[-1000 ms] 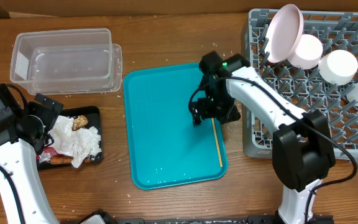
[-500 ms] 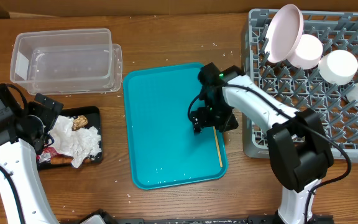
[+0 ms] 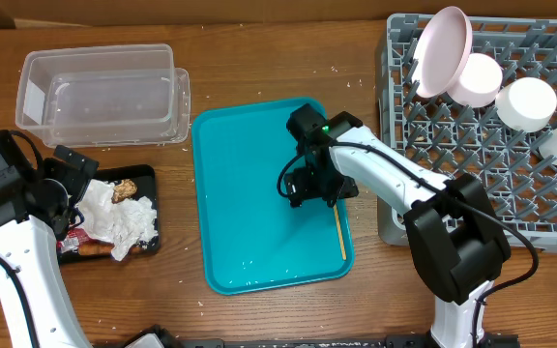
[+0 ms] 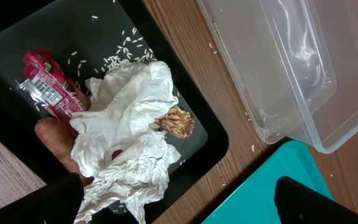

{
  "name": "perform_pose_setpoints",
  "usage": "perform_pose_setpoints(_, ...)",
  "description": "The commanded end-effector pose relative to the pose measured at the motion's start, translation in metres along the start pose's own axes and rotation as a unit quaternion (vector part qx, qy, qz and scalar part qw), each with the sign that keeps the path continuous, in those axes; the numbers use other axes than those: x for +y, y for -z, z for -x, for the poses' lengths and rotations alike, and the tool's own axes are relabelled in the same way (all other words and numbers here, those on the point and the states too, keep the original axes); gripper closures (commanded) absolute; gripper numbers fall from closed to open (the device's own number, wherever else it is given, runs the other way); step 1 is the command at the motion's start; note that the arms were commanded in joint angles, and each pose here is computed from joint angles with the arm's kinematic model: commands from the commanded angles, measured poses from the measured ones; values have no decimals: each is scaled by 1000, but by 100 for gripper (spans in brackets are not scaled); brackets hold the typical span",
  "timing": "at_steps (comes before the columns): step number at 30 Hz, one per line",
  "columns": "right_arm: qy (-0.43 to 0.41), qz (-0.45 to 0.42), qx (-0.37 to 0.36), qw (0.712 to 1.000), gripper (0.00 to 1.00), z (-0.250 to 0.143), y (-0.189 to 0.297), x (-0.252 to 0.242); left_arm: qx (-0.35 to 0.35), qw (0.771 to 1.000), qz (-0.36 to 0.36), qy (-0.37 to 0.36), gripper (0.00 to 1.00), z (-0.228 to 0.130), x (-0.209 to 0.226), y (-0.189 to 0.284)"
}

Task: Sort waste into correct bins and load items into the dishwasher
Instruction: 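Move the right gripper to the wooden chopstick on the teal tray and grasp it, then lift the chopstick and carry it to the rack's left edge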

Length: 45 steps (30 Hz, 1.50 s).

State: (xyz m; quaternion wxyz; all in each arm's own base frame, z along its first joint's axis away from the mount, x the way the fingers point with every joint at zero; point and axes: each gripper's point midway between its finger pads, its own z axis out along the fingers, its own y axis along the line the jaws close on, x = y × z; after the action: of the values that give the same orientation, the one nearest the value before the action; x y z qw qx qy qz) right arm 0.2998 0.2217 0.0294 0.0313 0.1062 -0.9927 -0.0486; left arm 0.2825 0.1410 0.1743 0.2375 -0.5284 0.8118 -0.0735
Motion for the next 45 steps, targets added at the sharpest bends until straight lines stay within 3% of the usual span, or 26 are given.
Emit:
perform_pose_setpoints(1, -7, -22, -11, 1000, 9, 5, -3, -8, -6, 1000, -5, 4, 0, 4, -4, 4)
perform_pose_setpoints(16, -8, -49, 11, 999, 12, 7, -36, -17, -6, 1000, -5, 5, 0, 4, -4, 4)
perform_pose_setpoints(19, -8, -51, 10, 999, 31, 7, -36, -18, -6, 1000, -5, 5, 0, 4, -4, 4)
perform_pose_setpoints(23, -8, -52, 5, 999, 65, 10, -36, -18, -6, 1000, -5, 5, 0, 4, -4, 4)
perform_pose_setpoints(30, -29, -51, 5, 998, 96, 10, -36, -18, -6, 1000, -5, 5, 0, 4, -4, 4)
perform_pose_setpoints(38, -44, -15, 8, 999, 96, 20, -13, -10, -6, 1000, -5, 5, 0, 4, -4, 4)
perform_pose_setpoints(45, -81, 24, -108, 991, 96, 76, 94, -32, -6, 1000, -5, 5, 0, 4, -4, 4)
